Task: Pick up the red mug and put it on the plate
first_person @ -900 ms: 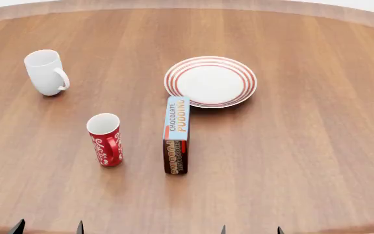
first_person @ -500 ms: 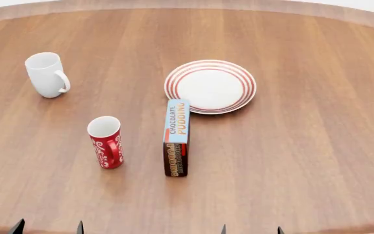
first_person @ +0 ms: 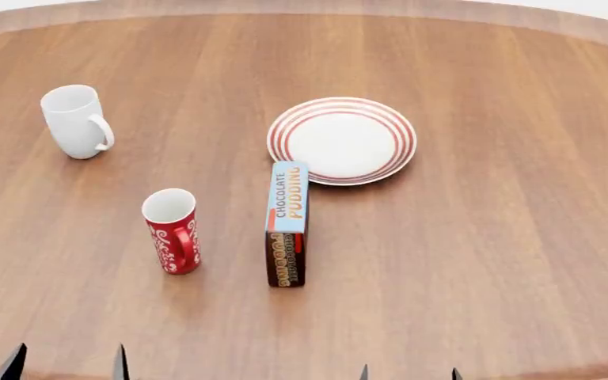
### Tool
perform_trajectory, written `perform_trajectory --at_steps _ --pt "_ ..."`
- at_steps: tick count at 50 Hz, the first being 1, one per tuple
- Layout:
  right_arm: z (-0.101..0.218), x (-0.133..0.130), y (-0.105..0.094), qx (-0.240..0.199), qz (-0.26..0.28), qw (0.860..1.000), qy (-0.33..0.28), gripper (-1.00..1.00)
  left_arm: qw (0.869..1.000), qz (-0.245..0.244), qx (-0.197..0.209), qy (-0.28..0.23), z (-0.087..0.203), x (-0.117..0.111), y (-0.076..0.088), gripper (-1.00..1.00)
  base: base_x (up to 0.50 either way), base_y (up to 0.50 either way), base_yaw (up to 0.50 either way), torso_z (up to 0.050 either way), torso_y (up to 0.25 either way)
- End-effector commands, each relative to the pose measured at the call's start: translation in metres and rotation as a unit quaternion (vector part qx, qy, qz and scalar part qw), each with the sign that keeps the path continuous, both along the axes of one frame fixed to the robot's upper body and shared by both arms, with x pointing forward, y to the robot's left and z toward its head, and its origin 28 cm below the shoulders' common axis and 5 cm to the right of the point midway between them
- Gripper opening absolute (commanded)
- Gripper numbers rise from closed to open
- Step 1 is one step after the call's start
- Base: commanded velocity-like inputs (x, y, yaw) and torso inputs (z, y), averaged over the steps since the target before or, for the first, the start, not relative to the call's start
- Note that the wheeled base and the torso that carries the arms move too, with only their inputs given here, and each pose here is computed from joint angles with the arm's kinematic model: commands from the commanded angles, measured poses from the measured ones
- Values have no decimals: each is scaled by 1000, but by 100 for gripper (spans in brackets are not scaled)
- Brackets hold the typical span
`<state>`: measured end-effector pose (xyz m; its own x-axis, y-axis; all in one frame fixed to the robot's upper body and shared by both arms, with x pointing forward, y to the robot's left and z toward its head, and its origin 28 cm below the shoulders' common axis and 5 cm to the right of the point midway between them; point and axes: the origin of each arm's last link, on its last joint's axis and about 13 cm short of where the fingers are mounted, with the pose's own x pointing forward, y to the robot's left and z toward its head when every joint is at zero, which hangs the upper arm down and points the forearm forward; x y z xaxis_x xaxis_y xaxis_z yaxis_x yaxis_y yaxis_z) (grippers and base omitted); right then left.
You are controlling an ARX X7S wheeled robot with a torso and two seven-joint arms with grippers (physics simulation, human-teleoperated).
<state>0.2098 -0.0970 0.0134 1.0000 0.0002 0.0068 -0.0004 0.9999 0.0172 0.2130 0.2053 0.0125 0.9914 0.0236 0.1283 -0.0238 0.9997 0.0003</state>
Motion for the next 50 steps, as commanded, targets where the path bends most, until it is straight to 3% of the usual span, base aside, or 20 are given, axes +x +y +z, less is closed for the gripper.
perform_trajectory --at_steps 1,28,50 --pt "0 0 0 1 0 1000 0 100 999 12 7 -41 0 1 0 100 0 0 0 0 0" --pt "0 -1 0 2 5 1000 -1 100 987 23 27 -159 0 6 1 100 0 0 0 0 0" --pt "0 -1 -1 8 4 1000 -6 100 984 23 30 -172 0 6 1 100 0 0 0 0 0"
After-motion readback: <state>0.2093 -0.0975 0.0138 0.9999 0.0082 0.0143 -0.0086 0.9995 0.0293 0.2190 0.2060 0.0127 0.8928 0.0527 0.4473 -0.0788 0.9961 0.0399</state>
